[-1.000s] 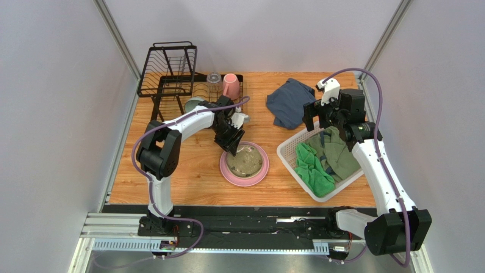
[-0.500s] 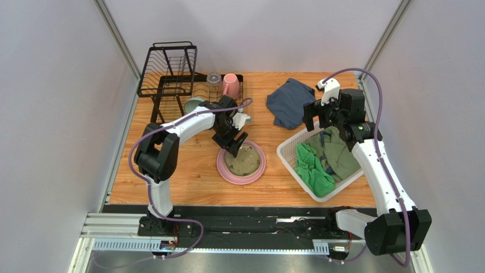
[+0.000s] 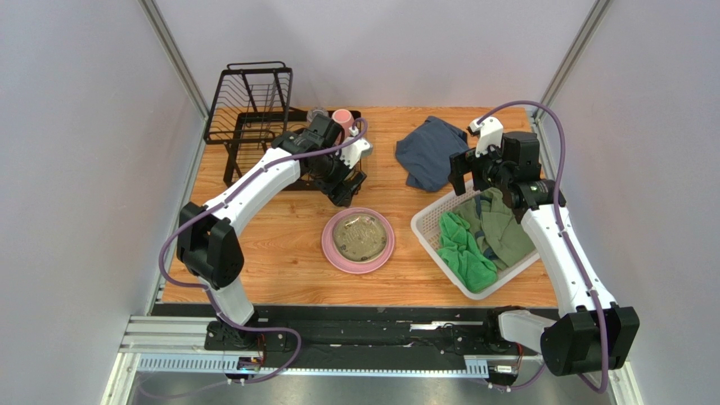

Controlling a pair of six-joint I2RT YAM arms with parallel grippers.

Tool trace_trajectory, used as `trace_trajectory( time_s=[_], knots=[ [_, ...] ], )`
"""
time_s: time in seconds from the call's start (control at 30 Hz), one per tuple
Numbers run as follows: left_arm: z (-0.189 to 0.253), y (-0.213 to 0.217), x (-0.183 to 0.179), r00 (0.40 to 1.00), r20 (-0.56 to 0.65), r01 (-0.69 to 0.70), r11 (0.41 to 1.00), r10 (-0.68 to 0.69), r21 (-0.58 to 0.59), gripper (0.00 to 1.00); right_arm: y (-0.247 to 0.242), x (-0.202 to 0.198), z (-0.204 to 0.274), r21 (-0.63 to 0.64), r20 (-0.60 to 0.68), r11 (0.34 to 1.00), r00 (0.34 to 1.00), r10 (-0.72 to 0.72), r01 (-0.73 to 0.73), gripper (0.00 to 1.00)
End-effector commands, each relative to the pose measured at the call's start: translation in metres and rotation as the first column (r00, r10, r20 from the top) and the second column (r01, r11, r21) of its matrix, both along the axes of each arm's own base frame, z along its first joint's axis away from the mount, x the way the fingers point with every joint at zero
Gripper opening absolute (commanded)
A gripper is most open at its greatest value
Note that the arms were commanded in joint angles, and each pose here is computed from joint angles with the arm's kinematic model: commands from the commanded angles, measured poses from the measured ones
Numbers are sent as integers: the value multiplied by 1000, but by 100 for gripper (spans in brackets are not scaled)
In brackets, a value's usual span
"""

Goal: Unload the mixed dishes from the dish rack
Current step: Place the plate at the center of the board, then pick up the bowl from the dish rack.

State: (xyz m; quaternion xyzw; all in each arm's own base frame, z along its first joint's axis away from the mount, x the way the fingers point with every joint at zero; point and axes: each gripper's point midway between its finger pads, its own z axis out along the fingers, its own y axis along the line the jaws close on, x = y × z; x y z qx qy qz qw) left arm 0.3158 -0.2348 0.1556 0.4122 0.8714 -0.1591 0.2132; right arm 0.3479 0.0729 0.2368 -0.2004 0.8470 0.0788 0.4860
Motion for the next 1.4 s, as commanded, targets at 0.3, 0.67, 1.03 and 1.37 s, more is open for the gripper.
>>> trace_trajectory(
  time_s=[0.3, 0.67, 1.03, 1.37],
  knots=[
    [89, 29, 61, 846, 488, 121, 968, -216, 220, 88, 3, 5, 20, -7, 50, 1000, 998, 25, -25, 99],
    [62, 34, 123, 666, 679, 32, 921, -309, 387, 89, 3, 6, 16, -12, 34, 1000, 999, 24, -24, 99],
    [31, 20, 159, 621, 711, 6, 910, -328, 415, 87, 0, 9, 9, -32, 13, 999, 1000, 15, -15, 99],
    [10, 20, 168, 597, 727, -13, 901, -341, 433, 82, -2, 12, 1, -45, -10, 999, 1000, 13, -14, 99]
  ],
)
